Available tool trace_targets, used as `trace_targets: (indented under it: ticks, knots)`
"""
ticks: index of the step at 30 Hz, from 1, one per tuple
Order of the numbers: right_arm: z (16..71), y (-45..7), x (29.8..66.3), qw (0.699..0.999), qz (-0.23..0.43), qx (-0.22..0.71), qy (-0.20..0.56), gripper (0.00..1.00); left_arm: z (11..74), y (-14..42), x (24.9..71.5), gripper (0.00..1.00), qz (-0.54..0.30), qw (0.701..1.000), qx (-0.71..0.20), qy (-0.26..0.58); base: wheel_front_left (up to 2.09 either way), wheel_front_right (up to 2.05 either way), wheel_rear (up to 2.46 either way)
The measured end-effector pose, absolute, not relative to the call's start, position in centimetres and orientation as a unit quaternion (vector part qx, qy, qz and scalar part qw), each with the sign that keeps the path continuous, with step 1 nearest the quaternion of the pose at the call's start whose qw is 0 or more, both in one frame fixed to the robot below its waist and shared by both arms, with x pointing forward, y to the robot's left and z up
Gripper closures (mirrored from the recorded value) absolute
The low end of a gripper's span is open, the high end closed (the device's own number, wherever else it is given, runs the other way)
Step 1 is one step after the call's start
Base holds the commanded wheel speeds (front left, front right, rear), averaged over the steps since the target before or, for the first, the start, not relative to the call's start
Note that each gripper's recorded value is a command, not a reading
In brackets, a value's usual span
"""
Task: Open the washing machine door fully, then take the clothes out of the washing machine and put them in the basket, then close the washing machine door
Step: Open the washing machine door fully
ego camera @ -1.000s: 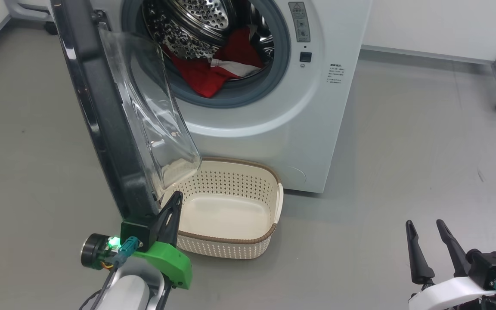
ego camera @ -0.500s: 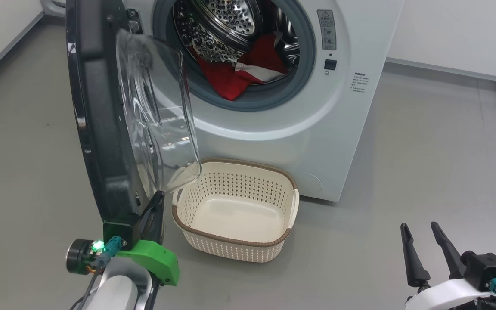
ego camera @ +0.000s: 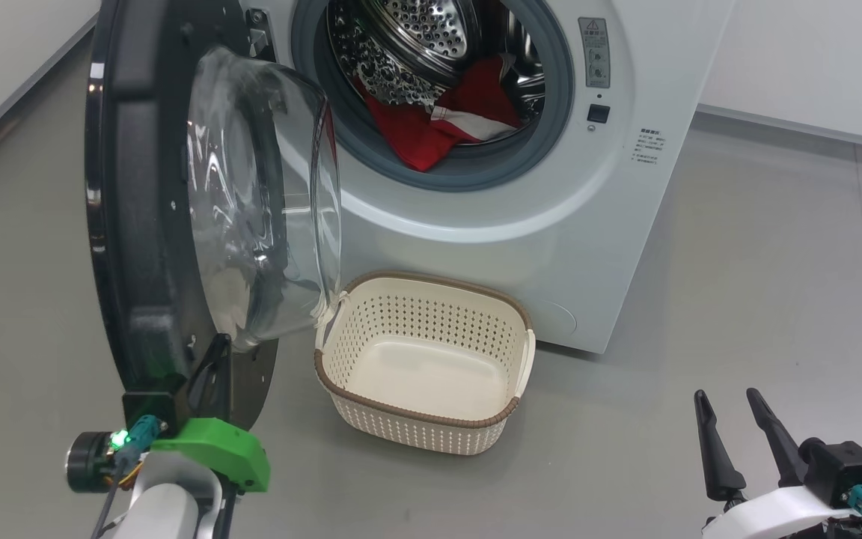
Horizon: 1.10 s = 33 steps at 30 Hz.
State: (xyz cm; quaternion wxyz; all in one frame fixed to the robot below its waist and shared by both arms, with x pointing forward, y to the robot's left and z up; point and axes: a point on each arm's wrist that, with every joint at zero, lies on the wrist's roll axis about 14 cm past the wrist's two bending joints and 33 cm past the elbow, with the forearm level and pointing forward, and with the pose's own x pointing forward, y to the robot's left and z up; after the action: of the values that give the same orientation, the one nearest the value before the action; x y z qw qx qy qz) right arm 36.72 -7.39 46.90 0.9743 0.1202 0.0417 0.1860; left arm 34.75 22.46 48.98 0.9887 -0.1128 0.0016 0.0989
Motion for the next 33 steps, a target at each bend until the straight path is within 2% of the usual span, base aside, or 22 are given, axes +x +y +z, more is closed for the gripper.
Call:
trace_targets:
  ticks: [17,33]
  knots:
    - [45.7,-6.8,37.1,0.972,0.195,0.117,0.059,0.0,47.6,29.8,32.4,1.0,0.2,0.974,-0.109,0.014,0.0,0.0,0.0]
    - [43.2,-7.8,38.9,0.971,0.199,0.097,0.088,0.0,47.0,37.0,31.6,1.0,0.291,0.952,-0.09,0.026,0.0,0.0,0.0]
